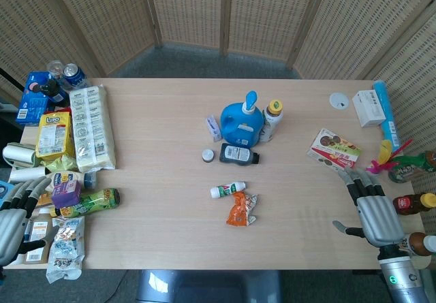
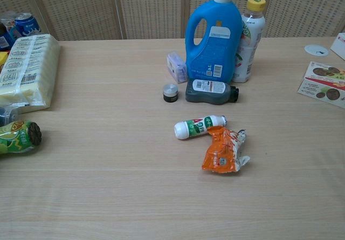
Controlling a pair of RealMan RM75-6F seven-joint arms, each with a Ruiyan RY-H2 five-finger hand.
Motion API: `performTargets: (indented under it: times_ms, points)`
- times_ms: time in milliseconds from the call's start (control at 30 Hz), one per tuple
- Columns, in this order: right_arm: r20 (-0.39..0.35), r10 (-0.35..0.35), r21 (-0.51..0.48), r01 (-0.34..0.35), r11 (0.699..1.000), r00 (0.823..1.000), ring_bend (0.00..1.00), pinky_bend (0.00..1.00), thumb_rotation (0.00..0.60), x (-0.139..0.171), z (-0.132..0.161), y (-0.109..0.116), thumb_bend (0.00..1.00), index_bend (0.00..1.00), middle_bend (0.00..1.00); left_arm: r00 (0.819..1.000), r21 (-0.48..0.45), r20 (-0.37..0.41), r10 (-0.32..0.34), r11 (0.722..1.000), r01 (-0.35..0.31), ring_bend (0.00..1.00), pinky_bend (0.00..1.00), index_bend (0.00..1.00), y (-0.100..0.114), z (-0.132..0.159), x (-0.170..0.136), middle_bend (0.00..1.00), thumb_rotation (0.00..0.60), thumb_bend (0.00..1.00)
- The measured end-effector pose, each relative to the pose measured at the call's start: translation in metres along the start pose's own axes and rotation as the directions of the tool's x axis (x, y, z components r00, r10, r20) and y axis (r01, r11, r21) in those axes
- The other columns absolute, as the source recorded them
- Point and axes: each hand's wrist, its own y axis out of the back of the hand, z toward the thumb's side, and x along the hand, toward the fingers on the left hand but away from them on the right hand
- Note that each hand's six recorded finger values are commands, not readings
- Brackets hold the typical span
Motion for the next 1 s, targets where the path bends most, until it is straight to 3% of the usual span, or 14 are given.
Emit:
performTargets:
  times_ms: [267, 633, 833, 1000]
  points:
    - [-0.005, 0.008, -0.018, -0.008, 1.000, 1.000, 0.00, 0.00, 0.588, 0.000, 0.002, -0.002, 0.10, 0.00, 0.00, 1.000, 0.014, 0.011, -0.011, 1.000, 0.011, 0.00, 0.00, 0.00, 0.001, 0.001, 0.007, 0.00, 0.600, 0.33]
    - [0.065, -0.004, -0.048, 0.007, 0.999, 0.998, 0.00, 0.00, 0.589, 0.014, -0.015, -0.004, 0.10, 0.00, 0.00, 0.997, 0.042, 0.058, -0.049, 0.998, 0.047, 0.00, 0.00, 0.00, -0.002, 0.017, 0.032, 0.00, 0.600, 0.33]
    - [0.079, 0.005, -0.059, -0.001, 0.998, 0.997, 0.00, 0.00, 0.589, 0.016, -0.017, -0.008, 0.10, 0.00, 0.00, 0.991, 0.045, 0.095, -0.093, 0.995, 0.089, 0.00, 0.00, 0.00, -0.018, 0.031, 0.051, 0.00, 0.600, 0.33]
    - [0.092, 0.001, -0.055, 0.004, 0.998, 0.996, 0.00, 0.00, 0.589, 0.021, -0.021, -0.007, 0.10, 0.00, 0.00, 0.971, 0.044, 0.167, -0.173, 0.985, 0.168, 0.00, 0.00, 0.00, -0.043, 0.061, 0.080, 0.00, 0.600, 0.33]
